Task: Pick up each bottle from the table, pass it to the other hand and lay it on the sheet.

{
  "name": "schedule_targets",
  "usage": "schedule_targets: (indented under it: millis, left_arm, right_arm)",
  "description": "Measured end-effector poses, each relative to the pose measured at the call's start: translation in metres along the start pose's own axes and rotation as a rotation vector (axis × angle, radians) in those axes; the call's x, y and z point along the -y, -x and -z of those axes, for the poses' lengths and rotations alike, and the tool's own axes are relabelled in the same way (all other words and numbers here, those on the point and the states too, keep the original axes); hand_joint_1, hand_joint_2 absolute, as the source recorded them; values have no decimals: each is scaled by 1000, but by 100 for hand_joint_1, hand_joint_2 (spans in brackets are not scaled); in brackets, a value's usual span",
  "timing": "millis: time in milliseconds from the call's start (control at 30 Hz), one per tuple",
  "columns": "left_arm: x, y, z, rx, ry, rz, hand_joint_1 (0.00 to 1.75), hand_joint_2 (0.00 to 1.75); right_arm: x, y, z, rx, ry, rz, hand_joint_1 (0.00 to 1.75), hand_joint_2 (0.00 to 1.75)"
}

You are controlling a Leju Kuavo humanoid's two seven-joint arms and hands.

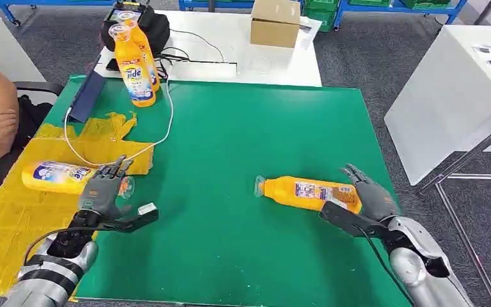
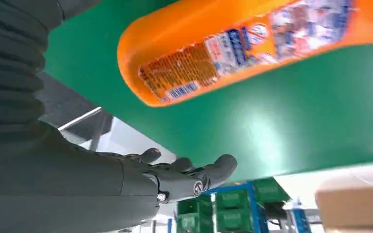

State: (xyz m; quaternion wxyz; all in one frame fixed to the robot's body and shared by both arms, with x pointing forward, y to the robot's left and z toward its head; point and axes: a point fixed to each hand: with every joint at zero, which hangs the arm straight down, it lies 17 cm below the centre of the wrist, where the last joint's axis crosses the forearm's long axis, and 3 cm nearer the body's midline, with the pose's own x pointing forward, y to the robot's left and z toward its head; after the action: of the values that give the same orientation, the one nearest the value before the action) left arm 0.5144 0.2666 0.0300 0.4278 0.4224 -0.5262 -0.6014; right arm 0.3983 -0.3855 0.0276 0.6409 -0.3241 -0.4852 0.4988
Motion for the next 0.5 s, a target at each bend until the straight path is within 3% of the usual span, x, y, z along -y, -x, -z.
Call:
schedule_targets:
  millis: [67, 100, 233, 367, 500]
  left_arm:
    - [-1, -23, 3, 57, 28, -191, 0, 175]
    - [-5, -29, 5, 65, 34, -251, 0, 0]
    - [-18, -43, 10, 89, 35, -358, 0, 0]
    - [-40, -68, 9, 179, 26, -593, 0, 0]
    - [-63, -86, 6, 234, -7, -684, 0, 0]
  right_arm:
    - [-9, 6, 1, -26, -7, -17, 0, 175]
    - [-14, 8, 2, -34, -13, -19, 0, 175]
    - [-30, 12, 2, -52, -42, -24, 0, 175]
    - [-36, 12, 13, -76, -55, -51, 0, 175]
    - [-46, 10, 27, -100, -75, -78, 0, 175]
